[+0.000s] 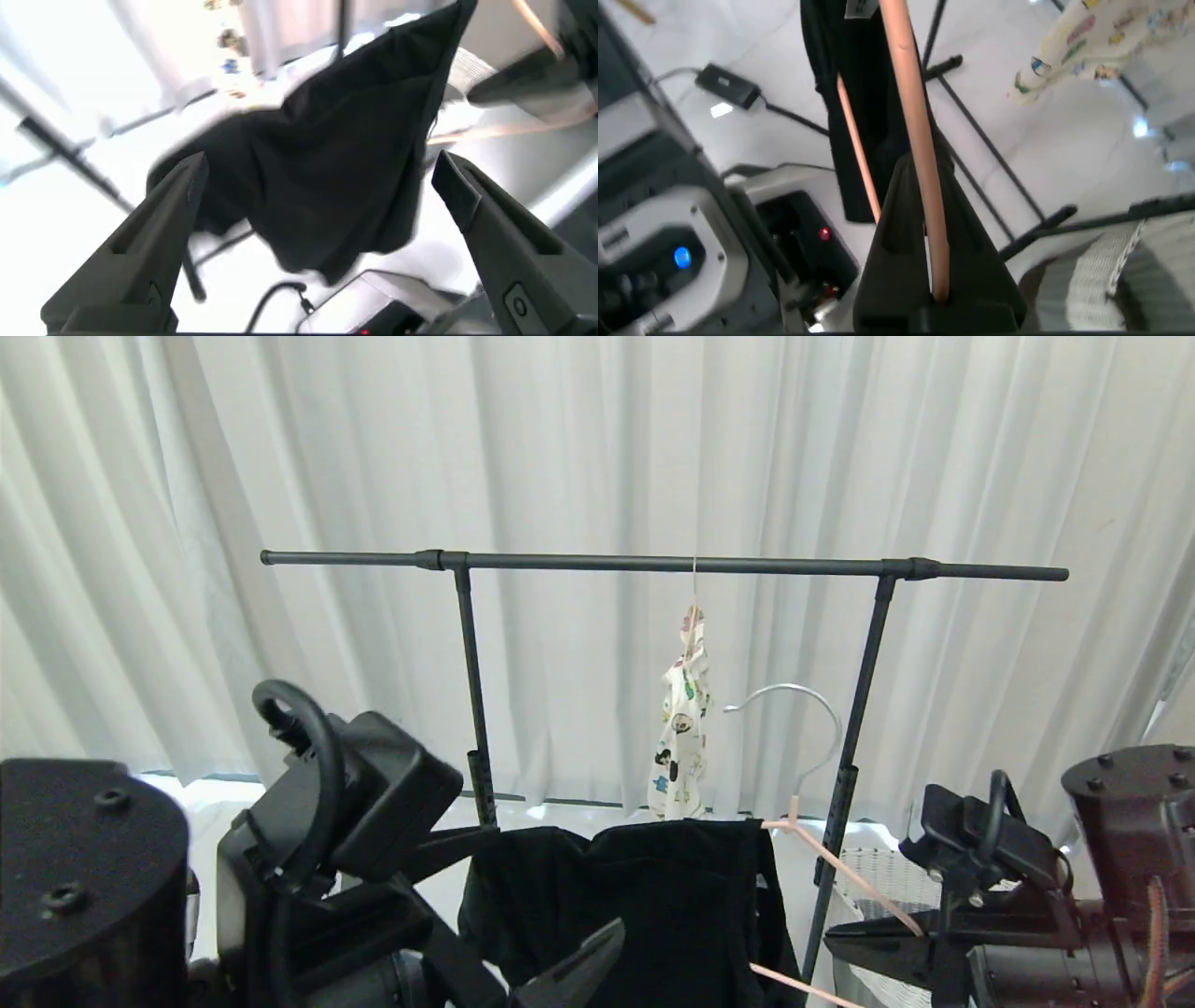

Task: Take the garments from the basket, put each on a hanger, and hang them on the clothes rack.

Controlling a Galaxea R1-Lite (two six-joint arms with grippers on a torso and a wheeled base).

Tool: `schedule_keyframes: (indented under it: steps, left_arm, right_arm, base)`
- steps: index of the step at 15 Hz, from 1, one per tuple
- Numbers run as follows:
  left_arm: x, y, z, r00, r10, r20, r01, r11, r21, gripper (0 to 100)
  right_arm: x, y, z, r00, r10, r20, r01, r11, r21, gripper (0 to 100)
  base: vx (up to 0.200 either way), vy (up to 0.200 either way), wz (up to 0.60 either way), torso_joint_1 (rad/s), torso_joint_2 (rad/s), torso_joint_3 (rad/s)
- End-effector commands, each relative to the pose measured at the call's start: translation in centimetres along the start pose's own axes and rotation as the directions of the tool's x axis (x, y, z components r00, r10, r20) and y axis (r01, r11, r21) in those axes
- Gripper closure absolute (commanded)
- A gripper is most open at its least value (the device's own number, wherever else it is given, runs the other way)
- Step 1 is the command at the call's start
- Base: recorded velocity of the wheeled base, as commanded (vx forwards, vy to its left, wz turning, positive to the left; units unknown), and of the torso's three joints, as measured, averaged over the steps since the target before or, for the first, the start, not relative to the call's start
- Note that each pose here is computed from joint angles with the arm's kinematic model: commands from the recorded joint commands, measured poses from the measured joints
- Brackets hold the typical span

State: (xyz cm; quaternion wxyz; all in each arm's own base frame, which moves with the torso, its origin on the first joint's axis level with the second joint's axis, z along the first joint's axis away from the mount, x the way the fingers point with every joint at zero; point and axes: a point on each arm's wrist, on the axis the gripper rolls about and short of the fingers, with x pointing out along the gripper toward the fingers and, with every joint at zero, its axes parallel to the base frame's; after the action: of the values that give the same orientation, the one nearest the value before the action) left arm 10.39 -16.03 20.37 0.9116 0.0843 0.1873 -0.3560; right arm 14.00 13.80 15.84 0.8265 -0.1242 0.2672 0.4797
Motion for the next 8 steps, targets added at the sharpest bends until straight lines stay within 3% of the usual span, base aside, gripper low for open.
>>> schedule_keyframes:
  steps: [1, 3, 5, 6, 8]
  left_arm:
    - [-1.3, 0.3, -1.8, 0.995, -0.095, 0.005, 0.094, 0.994, 0.063, 0]
    - [-1.2, 0.1, -2.9, 0.976, -0.215, -0.043, 0.220, 0.959, 0.181, 0]
    - [-0.9, 0.0, -3.0, 0.967, -0.247, -0.058, 0.253, 0.948, 0.193, 0]
    - [-0.8, -0.1, -2.9, 0.964, -0.260, -0.060, 0.267, 0.944, 0.193, 0]
    - [-0.8, -0.2, -3.0, 0.958, -0.280, -0.065, 0.287, 0.938, 0.192, 0]
  right_arm:
    - [-1.0, 0.4, -0.9, 1.000, 0.015, 0.021, -0.015, 0.999, -0.031, 100]
    - [-1.6, 0.8, -1.6, 0.998, 0.060, 0.029, -0.057, 0.993, -0.102, 100]
    - [-1.8, 1.0, -2.1, 0.995, 0.093, 0.026, -0.087, 0.983, -0.160, 100]
    - [-1.8, 1.1, -2.4, 0.993, 0.118, 0.021, -0.110, 0.967, -0.229, 100]
    - [-1.8, 1.2, -2.6, 0.991, 0.135, 0.015, -0.125, 0.952, -0.279, 100]
  base:
    - [0.000, 0.000, 0.00, 0.000, 0.00, 0.000]
    - [0.000, 0.000, 0.00, 0.000, 0.00, 0.000]
    - [0.000, 0.000, 0.00, 0.000, 0.00, 0.000]
    - [0.000, 0.000, 0.00, 0.000, 0.00, 0.000]
    - [0.000, 0.000, 0.00, 0.000, 0.00, 0.000]
